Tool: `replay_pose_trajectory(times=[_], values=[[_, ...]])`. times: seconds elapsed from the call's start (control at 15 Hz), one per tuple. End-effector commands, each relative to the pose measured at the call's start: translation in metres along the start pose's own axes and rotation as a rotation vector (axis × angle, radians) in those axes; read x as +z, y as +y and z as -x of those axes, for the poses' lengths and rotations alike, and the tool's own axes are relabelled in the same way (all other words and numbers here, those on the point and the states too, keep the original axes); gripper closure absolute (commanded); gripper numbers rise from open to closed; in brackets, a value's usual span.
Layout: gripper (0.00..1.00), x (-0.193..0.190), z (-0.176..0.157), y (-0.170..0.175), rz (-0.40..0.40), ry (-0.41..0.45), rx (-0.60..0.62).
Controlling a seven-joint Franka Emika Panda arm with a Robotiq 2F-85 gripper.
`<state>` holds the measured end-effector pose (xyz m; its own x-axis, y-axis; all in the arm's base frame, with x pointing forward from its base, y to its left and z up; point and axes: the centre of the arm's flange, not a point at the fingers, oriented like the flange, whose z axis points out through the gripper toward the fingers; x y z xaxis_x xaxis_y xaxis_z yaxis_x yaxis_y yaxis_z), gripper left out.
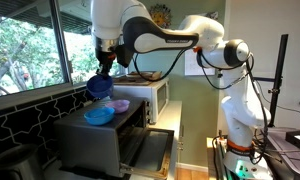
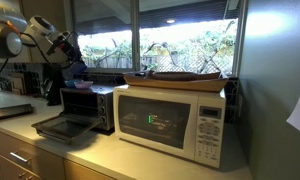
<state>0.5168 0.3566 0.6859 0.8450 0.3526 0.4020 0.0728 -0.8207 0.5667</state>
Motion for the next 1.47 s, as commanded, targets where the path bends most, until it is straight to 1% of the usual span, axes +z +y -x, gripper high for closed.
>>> replay_pose_trajectory(times=[0.0, 0.4, 0.6, 0.67, 0.8, 1.0, 1.07, 1.4], values=[[0.99, -0.001, -0.002, 0.025, -0.066, -0.052, 0.050], [0.99, 0.031, 0.001, 0.109, -0.129, -0.157, 0.241], [0.99, 0.059, 0.014, 0.152, -0.154, -0.222, 0.358], [0.99, 0.073, 0.023, 0.162, -0.164, -0.242, 0.391], [0.99, 0.093, 0.040, 0.179, -0.211, -0.295, 0.456], [0.99, 0.121, 0.064, 0.196, -0.214, -0.347, 0.541], [0.99, 0.130, 0.071, 0.200, -0.230, -0.362, 0.575], [0.99, 0.168, 0.105, 0.206, -0.242, -0.414, 0.722]])
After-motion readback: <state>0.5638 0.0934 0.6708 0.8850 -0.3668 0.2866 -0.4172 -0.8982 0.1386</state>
